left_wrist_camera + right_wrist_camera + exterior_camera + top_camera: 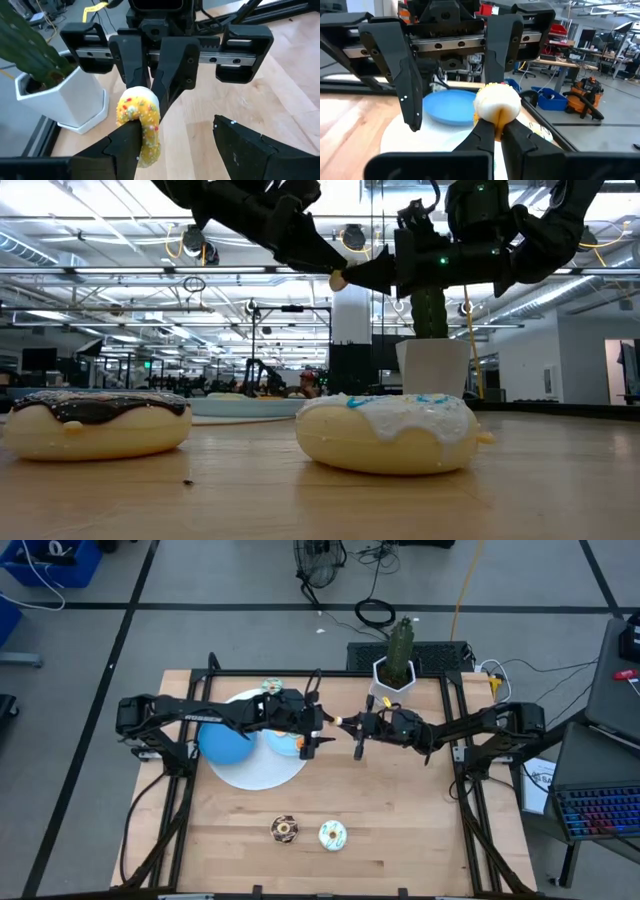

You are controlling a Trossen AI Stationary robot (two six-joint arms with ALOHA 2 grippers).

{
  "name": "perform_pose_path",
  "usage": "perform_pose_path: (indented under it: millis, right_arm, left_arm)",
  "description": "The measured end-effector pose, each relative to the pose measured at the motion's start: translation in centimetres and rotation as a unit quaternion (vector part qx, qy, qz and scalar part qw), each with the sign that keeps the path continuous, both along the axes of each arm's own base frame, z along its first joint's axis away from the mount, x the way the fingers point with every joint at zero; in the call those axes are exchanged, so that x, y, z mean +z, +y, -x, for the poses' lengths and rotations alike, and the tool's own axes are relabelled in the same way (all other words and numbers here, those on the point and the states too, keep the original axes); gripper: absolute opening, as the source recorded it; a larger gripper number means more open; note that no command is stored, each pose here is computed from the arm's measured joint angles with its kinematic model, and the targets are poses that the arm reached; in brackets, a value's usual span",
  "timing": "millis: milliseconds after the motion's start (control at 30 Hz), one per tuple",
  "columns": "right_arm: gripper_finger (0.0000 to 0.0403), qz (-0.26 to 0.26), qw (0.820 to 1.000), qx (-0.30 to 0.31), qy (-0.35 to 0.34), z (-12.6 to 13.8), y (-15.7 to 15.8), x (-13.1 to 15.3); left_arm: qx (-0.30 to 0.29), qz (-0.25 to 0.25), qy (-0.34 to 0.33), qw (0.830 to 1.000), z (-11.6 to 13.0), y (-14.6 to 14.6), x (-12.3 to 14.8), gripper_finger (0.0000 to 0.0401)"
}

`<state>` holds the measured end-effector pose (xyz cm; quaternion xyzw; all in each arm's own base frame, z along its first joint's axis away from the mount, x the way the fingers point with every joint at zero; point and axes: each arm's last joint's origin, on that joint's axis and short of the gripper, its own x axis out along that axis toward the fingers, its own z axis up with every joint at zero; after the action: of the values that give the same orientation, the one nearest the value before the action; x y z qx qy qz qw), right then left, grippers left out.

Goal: Pick & Place donuts
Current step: Put the small yellow donut on the blue plate

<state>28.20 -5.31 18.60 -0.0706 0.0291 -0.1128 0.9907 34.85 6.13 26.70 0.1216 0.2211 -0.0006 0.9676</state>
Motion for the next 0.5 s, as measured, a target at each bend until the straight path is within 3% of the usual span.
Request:
perform_pose_path:
  millis: [500]
  right_arm:
    - [0.0,-0.025,0.996,-0.029,0.075,0.4,-0.1,-1.7]
  left_arm:
    - [0.015,-0.015,0.016,1.0,0.2,0.1,-0.2,0.0243]
